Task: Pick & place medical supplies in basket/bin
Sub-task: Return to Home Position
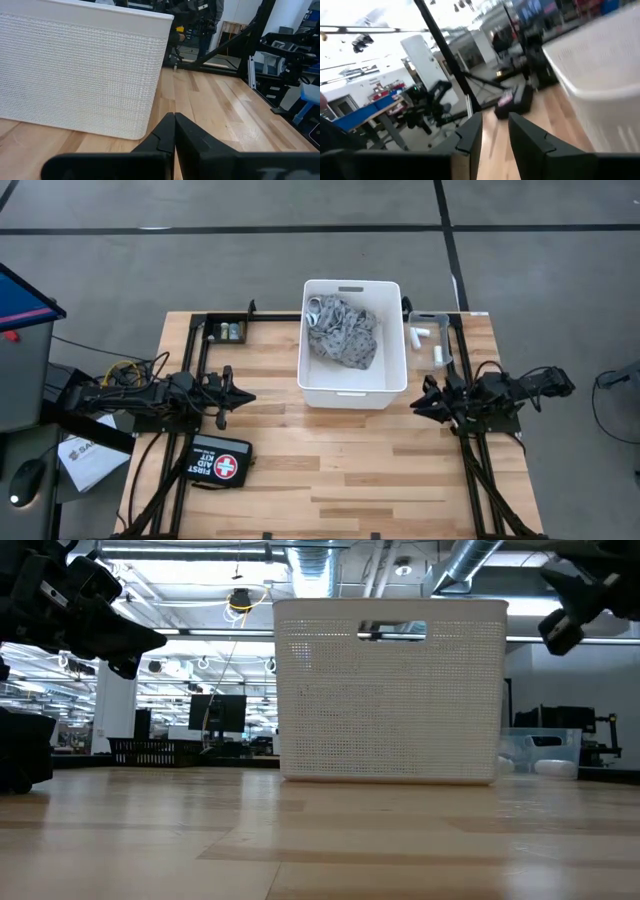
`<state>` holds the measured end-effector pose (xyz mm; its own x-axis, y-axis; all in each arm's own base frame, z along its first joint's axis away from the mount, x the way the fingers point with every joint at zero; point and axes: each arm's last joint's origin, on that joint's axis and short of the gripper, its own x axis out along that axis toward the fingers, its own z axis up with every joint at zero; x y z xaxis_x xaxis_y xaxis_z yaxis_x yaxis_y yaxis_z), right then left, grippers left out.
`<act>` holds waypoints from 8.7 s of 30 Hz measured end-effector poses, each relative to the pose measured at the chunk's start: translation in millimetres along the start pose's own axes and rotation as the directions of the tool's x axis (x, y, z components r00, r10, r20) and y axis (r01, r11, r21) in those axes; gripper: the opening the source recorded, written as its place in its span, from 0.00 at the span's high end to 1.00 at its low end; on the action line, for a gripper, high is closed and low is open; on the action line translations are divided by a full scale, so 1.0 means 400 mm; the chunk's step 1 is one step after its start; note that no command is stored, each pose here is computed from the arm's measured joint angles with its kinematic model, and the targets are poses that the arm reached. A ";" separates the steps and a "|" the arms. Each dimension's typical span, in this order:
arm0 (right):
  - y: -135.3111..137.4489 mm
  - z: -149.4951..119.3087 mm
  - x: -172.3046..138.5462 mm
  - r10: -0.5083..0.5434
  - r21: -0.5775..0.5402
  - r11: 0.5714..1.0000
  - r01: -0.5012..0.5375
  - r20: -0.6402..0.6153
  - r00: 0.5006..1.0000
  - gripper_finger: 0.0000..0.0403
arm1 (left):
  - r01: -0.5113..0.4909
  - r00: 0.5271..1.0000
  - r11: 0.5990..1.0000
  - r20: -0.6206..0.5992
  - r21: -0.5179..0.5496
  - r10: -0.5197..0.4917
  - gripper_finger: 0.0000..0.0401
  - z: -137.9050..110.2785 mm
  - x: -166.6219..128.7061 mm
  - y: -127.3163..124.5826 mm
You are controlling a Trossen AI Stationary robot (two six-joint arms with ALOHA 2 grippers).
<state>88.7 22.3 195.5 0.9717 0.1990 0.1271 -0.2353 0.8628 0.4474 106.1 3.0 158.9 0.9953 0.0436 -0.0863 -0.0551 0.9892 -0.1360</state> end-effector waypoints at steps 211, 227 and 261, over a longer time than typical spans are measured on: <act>-0.087 -0.042 0.006 -0.295 -0.328 0.902 0.282 0.012 0.955 0.77 | 0.000 1.000 1.000 0.000 0.000 0.000 1.00 0.000 0.000 0.000; -0.087 -0.042 0.006 -0.295 -0.328 0.902 0.283 0.012 0.955 0.77 | 0.000 1.000 1.000 -0.001 0.000 0.000 1.00 0.000 0.000 0.000; -0.087 -0.042 0.006 -0.295 -0.328 0.902 0.283 0.012 0.955 0.77 | 0.000 1.000 1.000 0.000 0.000 0.000 1.00 0.000 0.000 0.000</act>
<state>99.7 0.7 165.3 0.9975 -0.0701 -0.0002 0.0694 0.9864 0.1493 106.1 3.0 158.8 0.9953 0.0437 -0.0863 -0.0553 0.9891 -0.1362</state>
